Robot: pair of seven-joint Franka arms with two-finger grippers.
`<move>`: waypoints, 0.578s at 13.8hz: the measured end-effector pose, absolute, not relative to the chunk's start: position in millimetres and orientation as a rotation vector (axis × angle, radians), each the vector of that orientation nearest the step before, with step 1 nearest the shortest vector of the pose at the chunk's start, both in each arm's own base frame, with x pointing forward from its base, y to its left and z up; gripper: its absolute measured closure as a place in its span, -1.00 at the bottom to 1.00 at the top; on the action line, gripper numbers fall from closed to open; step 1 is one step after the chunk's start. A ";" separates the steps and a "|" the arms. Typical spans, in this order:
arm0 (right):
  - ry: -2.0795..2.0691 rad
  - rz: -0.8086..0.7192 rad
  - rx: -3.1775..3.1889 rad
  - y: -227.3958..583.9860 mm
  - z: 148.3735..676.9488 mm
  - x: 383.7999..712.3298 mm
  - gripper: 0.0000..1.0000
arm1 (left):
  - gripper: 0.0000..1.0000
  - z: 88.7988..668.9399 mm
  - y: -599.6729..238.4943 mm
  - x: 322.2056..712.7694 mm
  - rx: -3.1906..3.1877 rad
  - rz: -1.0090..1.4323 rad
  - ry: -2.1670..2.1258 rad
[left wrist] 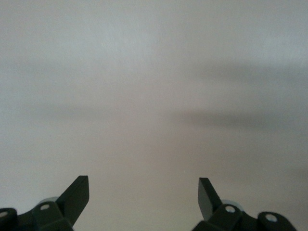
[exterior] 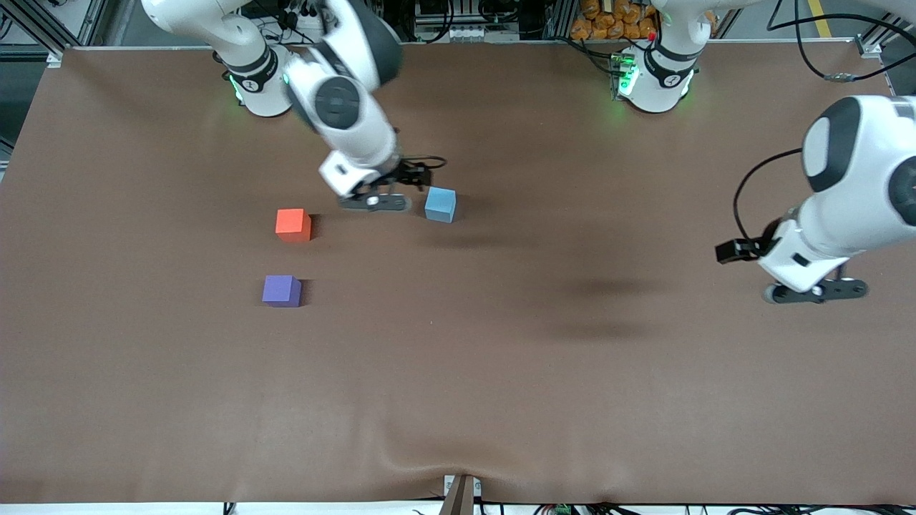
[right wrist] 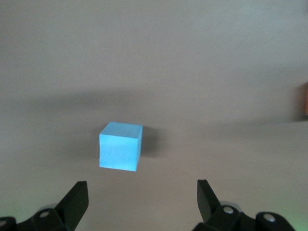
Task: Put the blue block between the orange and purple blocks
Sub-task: 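Grasp the blue block with the right gripper while the left gripper retreats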
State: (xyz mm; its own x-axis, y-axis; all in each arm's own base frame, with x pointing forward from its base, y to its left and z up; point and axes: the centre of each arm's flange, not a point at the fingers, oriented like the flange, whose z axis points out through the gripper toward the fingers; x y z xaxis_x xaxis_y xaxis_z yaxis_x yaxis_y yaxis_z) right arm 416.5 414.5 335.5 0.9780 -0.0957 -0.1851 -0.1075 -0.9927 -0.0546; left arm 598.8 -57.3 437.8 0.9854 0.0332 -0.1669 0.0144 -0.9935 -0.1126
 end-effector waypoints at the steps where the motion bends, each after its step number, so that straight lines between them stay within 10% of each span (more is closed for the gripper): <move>1: 0.172 0.282 -3.068 428.4 310.4 407.3 -1.00 | -1.00 425.9 -66.8 588.2 -3.014 0.265 -0.006; 8: 0.288 0.244 -3.075 473.1 212.3 378.6 -1.00 | -1.00 363.2 -83.7 516.4 -3.012 0.173 0.089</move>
